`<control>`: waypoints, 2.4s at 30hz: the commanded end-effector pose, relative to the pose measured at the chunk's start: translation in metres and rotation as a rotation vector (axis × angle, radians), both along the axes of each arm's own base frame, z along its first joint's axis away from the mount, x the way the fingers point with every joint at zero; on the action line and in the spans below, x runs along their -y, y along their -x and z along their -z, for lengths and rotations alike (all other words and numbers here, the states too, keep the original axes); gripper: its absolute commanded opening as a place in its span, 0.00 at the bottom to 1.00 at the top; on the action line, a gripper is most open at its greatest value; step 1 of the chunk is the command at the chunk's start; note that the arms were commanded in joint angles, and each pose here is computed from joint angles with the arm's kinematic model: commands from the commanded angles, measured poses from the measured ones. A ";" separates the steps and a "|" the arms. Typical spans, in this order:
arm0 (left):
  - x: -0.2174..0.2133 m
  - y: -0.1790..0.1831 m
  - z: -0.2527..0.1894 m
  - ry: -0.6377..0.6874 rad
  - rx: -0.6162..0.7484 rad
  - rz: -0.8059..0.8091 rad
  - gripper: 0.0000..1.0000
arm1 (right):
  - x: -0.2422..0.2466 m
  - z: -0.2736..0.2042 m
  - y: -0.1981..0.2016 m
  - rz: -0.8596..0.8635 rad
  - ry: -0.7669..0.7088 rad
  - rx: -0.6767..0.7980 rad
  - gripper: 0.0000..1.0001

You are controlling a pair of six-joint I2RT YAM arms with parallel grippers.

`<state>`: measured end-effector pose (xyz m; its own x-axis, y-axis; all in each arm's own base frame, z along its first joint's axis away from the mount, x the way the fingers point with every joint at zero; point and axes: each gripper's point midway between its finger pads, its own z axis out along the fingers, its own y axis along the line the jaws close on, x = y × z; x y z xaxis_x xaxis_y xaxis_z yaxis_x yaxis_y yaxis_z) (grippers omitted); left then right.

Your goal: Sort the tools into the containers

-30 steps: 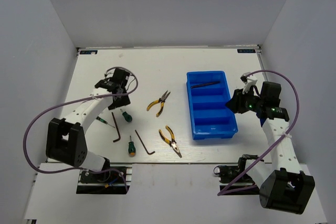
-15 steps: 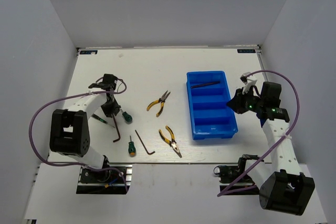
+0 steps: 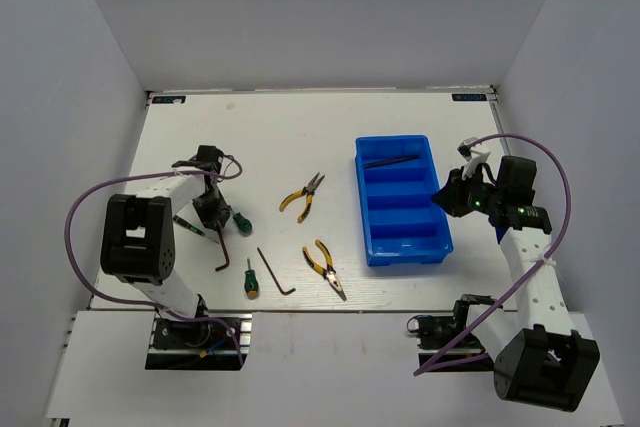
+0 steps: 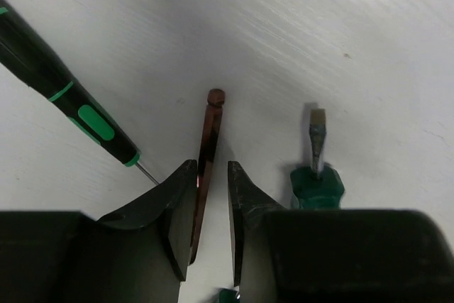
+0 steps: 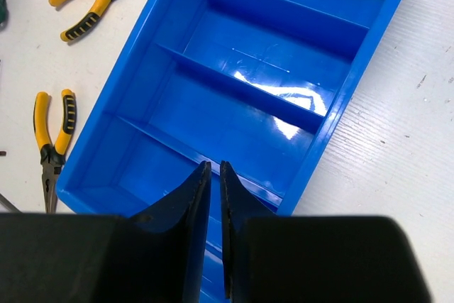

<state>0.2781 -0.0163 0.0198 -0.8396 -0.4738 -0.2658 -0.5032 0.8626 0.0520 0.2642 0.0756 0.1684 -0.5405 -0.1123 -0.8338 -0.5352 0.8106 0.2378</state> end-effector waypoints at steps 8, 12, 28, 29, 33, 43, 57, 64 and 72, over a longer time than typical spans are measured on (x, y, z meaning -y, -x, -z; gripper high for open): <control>0.000 0.006 0.022 0.035 -0.064 0.016 0.35 | 0.002 -0.019 -0.004 0.004 0.007 0.065 0.16; 0.008 0.011 0.035 0.080 -0.112 0.042 0.18 | 0.004 -0.020 -0.004 0.016 0.015 0.073 0.16; 0.017 -0.030 -0.045 0.081 0.137 0.166 0.00 | 0.004 -0.022 -0.003 0.020 0.018 0.085 0.16; 0.025 -0.038 -0.069 0.102 0.203 0.197 0.00 | 0.004 -0.023 -0.003 0.016 0.017 0.088 0.16; 0.043 -0.050 -0.116 0.172 0.302 0.257 0.00 | 0.004 -0.022 -0.003 0.017 0.013 0.080 0.16; 0.128 -0.100 -0.210 0.458 0.581 0.533 0.00 | 0.003 -0.021 -0.004 0.015 0.010 0.080 0.16; 0.339 -0.176 -0.274 0.695 0.923 1.083 0.00 | 0.007 -0.017 -0.007 0.027 0.032 0.085 0.16; 0.406 -0.198 -0.274 0.601 1.086 1.162 0.00 | 0.009 -0.015 -0.007 0.034 0.037 0.080 0.16; 0.442 -0.206 -0.259 0.579 1.122 1.250 0.00 | 0.009 -0.014 -0.007 0.030 0.039 0.081 0.16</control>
